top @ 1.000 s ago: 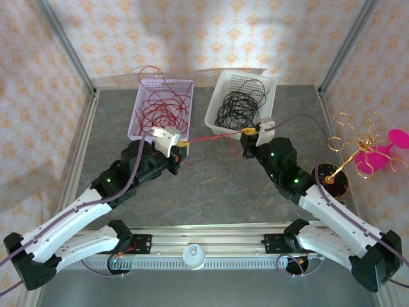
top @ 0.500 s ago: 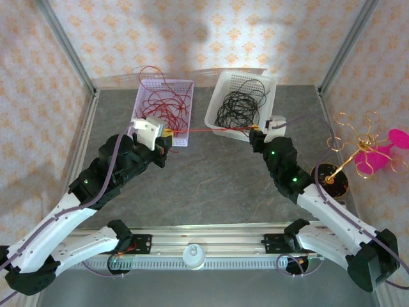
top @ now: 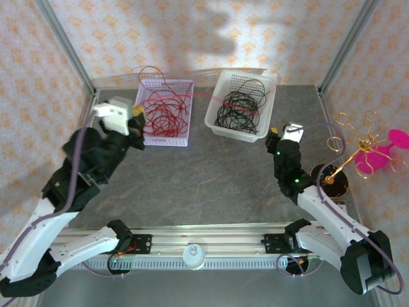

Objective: Untangle the cables

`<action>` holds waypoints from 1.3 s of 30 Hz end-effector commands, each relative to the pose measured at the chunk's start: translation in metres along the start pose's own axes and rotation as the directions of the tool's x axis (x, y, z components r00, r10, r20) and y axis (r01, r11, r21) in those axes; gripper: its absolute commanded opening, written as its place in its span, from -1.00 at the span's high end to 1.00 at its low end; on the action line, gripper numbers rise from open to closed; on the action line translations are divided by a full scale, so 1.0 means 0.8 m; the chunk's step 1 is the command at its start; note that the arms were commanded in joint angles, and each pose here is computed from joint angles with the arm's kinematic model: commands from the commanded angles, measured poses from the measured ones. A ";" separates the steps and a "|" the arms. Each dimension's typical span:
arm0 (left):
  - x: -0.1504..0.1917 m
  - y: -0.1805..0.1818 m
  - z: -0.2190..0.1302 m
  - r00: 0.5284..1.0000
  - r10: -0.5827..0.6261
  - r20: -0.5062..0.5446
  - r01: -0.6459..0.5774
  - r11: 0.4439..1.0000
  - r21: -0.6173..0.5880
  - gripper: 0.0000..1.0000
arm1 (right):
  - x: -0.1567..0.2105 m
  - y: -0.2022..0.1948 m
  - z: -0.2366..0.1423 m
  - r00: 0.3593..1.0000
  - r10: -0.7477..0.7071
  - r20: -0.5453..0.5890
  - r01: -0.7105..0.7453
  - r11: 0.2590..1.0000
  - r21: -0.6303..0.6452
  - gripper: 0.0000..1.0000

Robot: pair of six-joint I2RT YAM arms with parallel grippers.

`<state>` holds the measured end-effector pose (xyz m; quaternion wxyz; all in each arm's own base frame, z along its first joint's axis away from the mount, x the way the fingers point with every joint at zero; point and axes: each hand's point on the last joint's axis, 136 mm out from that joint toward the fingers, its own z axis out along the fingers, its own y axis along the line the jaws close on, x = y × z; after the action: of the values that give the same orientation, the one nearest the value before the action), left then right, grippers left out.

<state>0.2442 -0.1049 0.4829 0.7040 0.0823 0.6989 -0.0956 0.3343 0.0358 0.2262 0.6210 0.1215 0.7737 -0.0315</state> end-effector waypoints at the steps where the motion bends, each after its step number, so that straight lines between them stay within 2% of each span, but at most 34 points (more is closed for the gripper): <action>1: -0.041 0.025 -0.017 0.996 -0.007 0.092 0.015 0.996 -0.085 1.00 | 0.005 -0.021 0.002 1.000 0.018 -0.002 -0.017 0.996 0.090 -0.20; 5: -0.038 0.014 -0.011 0.997 -0.004 0.082 0.007 0.999 -0.044 1.00 | 0.005 -0.011 0.002 0.999 0.045 -0.002 -0.045 0.998 0.032 -0.11; 7: -0.030 0.007 -0.007 0.998 -0.003 0.064 0.004 1.000 -0.019 1.00 | 0.001 0.015 -0.002 0.999 0.043 -0.002 -0.043 0.994 -0.096 -0.08; 9: -0.019 -0.001 -0.001 0.999 0.002 0.040 -0.002 1.000 0.010 1.00 | -0.009 0.034 -0.010 0.995 0.103 0.002 -0.101 0.975 -0.199 -0.11; 11: -0.007 -0.010 0.004 1.000 0.011 0.012 -0.012 0.999 0.041 1.00 | -0.025 0.055 -0.021 0.985 0.170 -0.009 -0.165 0.940 -0.298 -0.18; 12: -0.002 -0.013 0.006 1.000 0.019 0.000 -0.019 0.999 0.050 1.00 | -0.031 0.073 -0.029 0.988 0.155 -0.018 -0.150 0.913 -0.379 -0.18; 14: 0.010 -0.019 0.010 0.999 0.036 -0.031 -0.034 0.997 0.068 1.00 | -0.043 0.122 -0.063 0.996 0.085 -0.014 -0.076 0.790 -0.608 -0.18; 16: 0.019 -0.022 0.013 0.997 0.050 -0.056 -0.045 0.996 0.080 1.00 | -0.050 0.161 -0.106 0.999 0.032 0.020 -0.004 0.611 -0.792 -0.20; 19: 0.029 -0.028 0.016 0.995 0.064 -0.081 -0.056 0.993 0.101 1.00 | -0.067 0.188 -0.158 0.994 0.054 0.097 0.068 0.396 -0.916 -0.27; 21: 0.033 -0.032 0.018 0.994 0.068 -0.090 -0.057 0.991 0.117 1.00 | -0.080 0.196 -0.176 0.986 0.103 0.131 0.090 0.329 -0.940 -0.34; 24: 0.035 -0.038 0.020 0.993 0.067 -0.095 -0.054 0.989 0.137 1.00 | -0.103 0.213 -0.182 0.980 0.156 0.125 0.073 0.299 -0.951 -0.42; 26: 0.036 -0.042 0.024 0.993 0.067 -0.102 -0.052 0.988 0.148 1.00 | -0.114 0.234 -0.194 0.979 0.171 0.110 0.068 0.238 -0.969 -0.44; 28: 0.038 -0.046 0.027 0.991 0.069 -0.110 -0.051 0.986 0.159 1.00 | -0.115 0.263 -0.218 0.977 0.157 0.143 0.116 0.164 -0.979 -0.49; 30: 0.039 -0.050 0.030 0.991 0.068 -0.118 -0.047 0.984 0.171 1.00 | -0.106 0.290 -0.235 0.973 0.125 0.194 0.178 0.124 -0.976 -0.51; 33: 0.038 -0.054 0.032 0.990 0.065 -0.121 -0.042 0.982 0.186 1.00 | -0.093 0.316 -0.225 0.969 0.089 0.229 0.215 0.137 -0.967 -0.51; 35: 0.036 -0.057 0.032 0.991 0.062 -0.122 -0.037 0.980 0.196 1.00 | -0.095 0.322 -0.196 0.969 0.095 0.229 0.201 0.236 -0.951 -0.48; 37: 0.034 -0.058 0.031 0.990 0.061 -0.123 -0.036 0.979 0.200 1.00 | -0.093 0.322 -0.153 0.972 0.092 0.217 0.166 0.389 -0.906 -0.40; 39: 0.029 -0.058 0.029 0.991 0.055 -0.118 -0.030 0.978 0.207 1.00 | -0.089 0.324 -0.128 0.974 0.091 0.207 0.143 0.460 -0.876 -0.33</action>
<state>0.2632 -0.1588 0.4409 0.6373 0.1787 0.7386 -0.1279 0.2768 0.3103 0.3271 0.6190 -0.2950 0.6032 0.4074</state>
